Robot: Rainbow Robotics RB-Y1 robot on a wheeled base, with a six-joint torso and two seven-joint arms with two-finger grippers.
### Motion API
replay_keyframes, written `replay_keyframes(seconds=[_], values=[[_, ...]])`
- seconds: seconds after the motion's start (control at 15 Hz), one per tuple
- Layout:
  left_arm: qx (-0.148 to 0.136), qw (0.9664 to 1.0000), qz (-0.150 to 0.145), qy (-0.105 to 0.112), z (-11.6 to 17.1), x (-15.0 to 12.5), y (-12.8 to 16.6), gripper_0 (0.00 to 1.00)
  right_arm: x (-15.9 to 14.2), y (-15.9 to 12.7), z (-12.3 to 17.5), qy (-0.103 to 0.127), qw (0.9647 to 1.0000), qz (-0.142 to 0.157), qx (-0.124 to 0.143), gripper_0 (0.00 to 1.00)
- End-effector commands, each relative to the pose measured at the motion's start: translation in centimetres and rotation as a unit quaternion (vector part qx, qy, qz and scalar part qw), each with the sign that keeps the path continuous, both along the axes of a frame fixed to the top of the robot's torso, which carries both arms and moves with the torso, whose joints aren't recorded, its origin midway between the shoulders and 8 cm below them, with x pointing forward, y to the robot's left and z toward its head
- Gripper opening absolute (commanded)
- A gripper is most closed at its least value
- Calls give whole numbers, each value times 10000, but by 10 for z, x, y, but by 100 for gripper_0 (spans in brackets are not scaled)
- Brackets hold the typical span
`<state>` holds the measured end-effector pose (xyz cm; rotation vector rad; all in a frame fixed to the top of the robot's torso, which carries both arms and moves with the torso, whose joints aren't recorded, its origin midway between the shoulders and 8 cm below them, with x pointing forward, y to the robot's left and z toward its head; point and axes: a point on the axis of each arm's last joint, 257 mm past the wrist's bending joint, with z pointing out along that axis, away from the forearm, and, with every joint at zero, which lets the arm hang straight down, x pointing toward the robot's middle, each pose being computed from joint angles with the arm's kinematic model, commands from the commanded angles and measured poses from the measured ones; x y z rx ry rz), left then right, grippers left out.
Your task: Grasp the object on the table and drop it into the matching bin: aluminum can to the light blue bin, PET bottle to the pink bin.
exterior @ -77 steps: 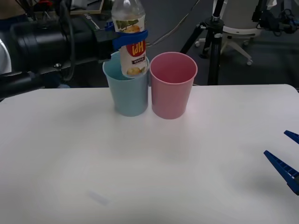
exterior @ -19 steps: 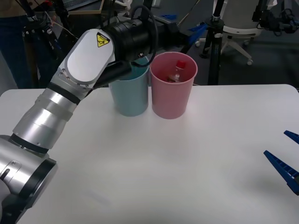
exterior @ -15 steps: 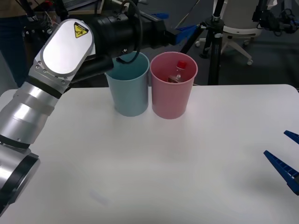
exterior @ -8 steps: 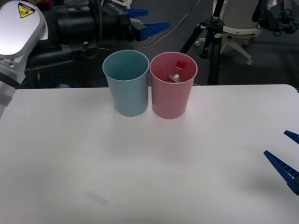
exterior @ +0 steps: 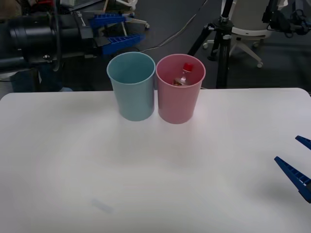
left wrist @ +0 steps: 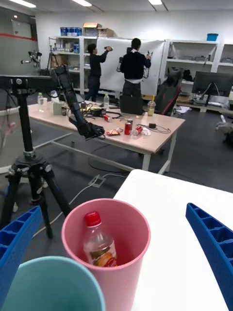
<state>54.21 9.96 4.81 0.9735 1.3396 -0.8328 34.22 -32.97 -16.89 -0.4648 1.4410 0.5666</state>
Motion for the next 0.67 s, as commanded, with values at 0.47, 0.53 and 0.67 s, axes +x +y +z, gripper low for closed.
replay_keyframes(seconds=[0.47, 0.53, 0.67], values=[[-248, 9986, 459, -104, -31, -14, 92, 100, 0, 0, 0, 0, 10000, 0, 0, 100], [-259, 9977, 621, -121, -34, -15, 110, 100, 0, 0, 0, 0, 10000, 0, 0, 100], [-313, 9962, 812, -92, -42, -20, 134, 100, 0, 0, 0, 0, 10000, 0, 0, 100]])
